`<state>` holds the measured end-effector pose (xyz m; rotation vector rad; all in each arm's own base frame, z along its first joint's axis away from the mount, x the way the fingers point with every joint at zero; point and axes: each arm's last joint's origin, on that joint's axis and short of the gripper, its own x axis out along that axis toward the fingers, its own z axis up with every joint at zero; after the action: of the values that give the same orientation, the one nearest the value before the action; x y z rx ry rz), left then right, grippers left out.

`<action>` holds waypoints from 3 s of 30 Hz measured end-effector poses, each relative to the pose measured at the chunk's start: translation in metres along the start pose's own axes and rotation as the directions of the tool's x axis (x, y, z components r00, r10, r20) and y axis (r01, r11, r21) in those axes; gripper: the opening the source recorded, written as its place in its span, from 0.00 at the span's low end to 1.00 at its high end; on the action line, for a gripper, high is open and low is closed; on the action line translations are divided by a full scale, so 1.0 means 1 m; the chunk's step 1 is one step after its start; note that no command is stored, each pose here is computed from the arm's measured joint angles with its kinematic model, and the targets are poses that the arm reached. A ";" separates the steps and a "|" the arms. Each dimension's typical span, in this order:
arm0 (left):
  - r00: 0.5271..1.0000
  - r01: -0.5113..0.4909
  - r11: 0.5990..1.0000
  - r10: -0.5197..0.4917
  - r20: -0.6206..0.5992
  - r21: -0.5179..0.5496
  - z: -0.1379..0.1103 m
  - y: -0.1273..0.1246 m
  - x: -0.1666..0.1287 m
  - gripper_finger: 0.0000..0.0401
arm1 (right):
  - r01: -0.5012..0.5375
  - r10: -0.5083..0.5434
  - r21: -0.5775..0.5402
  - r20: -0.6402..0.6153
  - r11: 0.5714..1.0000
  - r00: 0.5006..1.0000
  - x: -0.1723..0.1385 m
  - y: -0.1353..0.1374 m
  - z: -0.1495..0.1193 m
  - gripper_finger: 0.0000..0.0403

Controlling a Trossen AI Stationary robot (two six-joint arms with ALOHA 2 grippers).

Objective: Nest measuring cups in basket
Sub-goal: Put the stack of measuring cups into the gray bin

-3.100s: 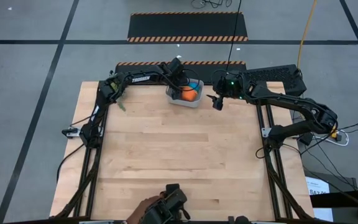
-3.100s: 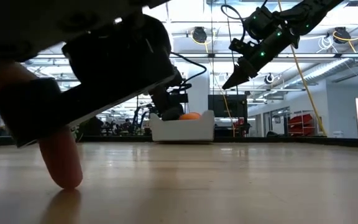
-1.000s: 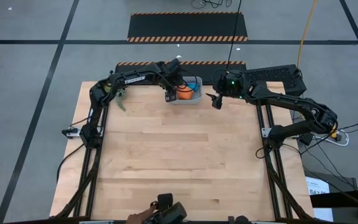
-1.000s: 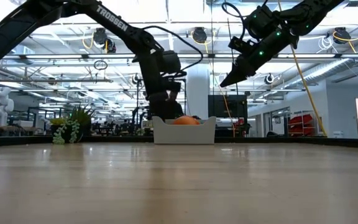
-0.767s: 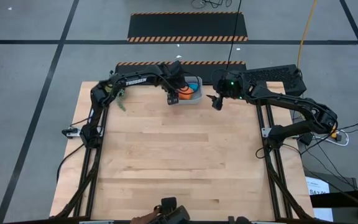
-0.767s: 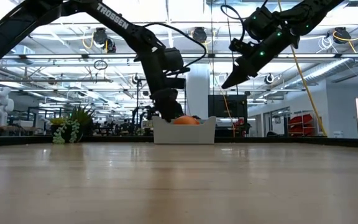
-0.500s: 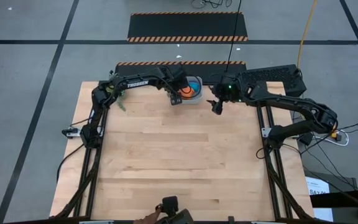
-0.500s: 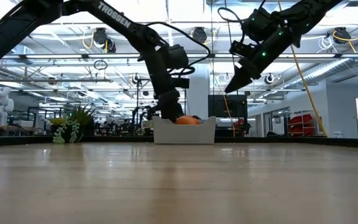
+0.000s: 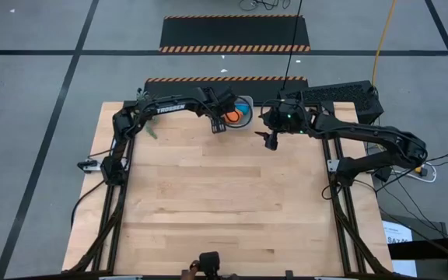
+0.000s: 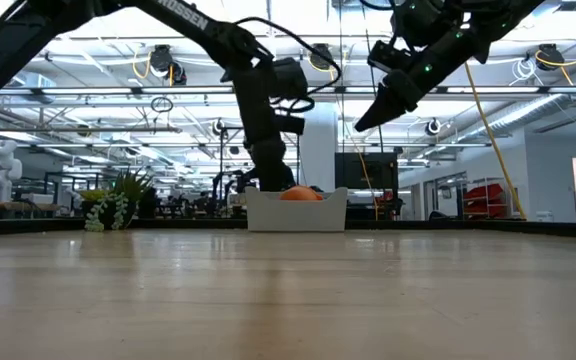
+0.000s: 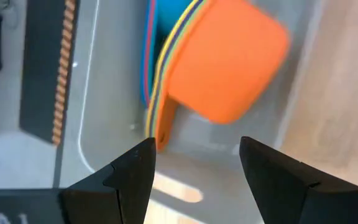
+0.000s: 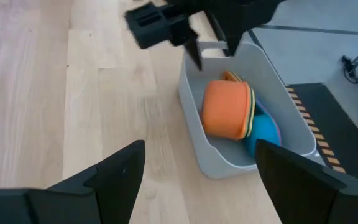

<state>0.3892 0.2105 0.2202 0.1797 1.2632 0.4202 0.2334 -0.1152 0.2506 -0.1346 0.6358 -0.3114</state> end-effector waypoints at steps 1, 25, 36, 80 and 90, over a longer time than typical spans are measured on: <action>1.000 -0.014 1.000 0.014 -0.008 -0.006 0.000 0.000 0.000 0.59 | 0.001 -0.001 -0.001 0.003 1.000 1.000 -0.001 0.000 0.001 0.74; 0.986 0.023 0.999 -0.017 0.168 -0.037 0.015 0.004 0.039 0.59 | 0.017 -0.017 -0.003 -0.019 1.000 1.000 -0.004 0.002 -0.001 0.74; 0.996 -0.025 1.000 0.024 0.082 0.015 0.008 0.004 0.031 0.59 | 0.015 -0.015 -0.004 -0.024 1.000 1.000 -0.004 0.002 -0.001 0.74; 0.975 0.112 0.993 -0.117 0.191 0.037 -0.008 0.044 0.070 0.90 | 0.003 -0.004 -0.030 -0.039 1.000 0.999 -0.004 0.002 -0.003 0.74; 0.977 0.119 0.992 -0.125 0.175 0.045 -0.011 0.046 0.071 0.96 | 0.003 -0.004 -0.030 -0.039 1.000 0.999 -0.004 0.002 -0.003 0.74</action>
<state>0.3863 0.2802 0.1707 0.1641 1.0996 0.2707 0.2292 -0.1117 0.2503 -0.1587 0.6792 -0.3087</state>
